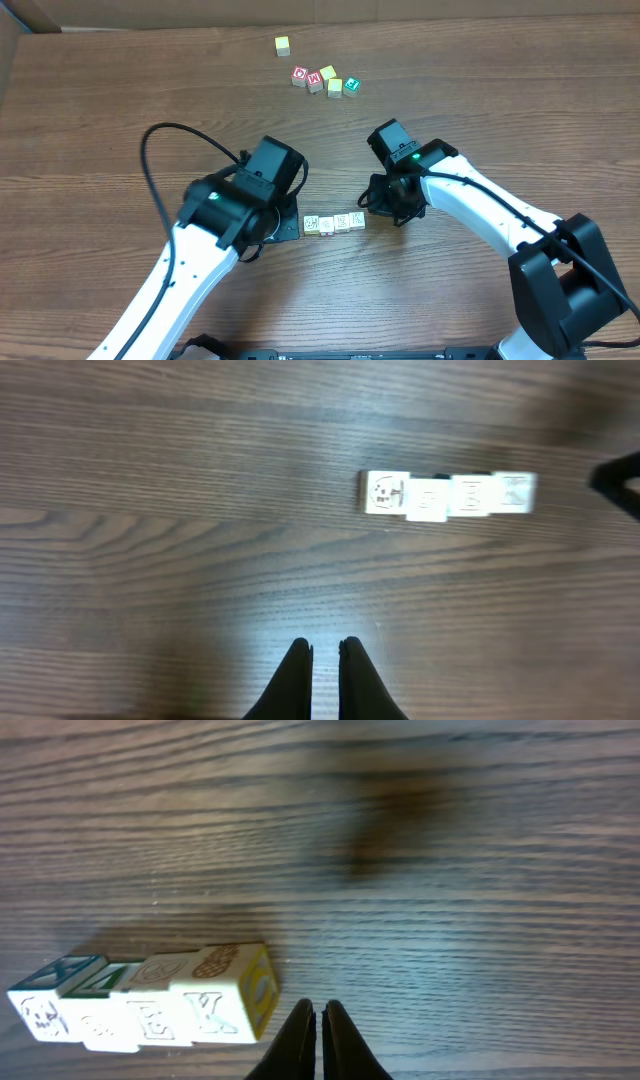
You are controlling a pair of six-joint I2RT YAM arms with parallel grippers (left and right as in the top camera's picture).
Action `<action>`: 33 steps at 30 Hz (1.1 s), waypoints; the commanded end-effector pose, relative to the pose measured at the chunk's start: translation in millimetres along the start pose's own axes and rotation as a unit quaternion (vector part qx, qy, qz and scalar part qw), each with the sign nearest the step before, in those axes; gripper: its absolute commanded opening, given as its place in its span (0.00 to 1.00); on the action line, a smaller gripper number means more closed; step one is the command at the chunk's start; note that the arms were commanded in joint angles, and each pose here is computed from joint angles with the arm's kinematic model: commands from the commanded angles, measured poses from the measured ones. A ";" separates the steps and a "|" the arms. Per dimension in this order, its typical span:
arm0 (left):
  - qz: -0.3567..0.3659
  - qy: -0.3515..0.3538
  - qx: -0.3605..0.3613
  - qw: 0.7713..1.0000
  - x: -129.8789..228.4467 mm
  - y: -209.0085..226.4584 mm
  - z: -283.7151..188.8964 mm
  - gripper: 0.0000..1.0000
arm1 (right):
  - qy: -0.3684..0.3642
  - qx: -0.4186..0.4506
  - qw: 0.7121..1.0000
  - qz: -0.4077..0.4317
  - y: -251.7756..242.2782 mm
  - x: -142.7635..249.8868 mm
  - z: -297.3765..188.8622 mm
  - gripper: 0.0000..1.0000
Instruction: Flip 4 blocks
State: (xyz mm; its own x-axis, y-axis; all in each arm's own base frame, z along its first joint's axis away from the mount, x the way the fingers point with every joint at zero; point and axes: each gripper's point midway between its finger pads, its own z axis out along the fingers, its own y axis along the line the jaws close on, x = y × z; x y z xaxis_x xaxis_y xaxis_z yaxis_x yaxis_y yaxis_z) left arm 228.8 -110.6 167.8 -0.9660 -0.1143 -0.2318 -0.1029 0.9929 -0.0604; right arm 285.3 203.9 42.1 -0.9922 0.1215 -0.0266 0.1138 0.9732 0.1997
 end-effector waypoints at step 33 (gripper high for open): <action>0.024 0.139 -0.029 0.990 8.3 -5.7 150.8 0.04 | -0.009 0.000 1.000 0.001 3.5 1.9 1.0 0.06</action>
State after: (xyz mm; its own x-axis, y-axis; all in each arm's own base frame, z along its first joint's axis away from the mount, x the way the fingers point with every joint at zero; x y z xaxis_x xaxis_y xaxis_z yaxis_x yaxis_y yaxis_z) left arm 260.2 -123.0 25.0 -0.9965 -0.0794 0.0265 -0.0793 0.9968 0.0056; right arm 286.1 209.9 42.6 -0.9919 0.1207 -0.0405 0.1098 0.9721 0.2072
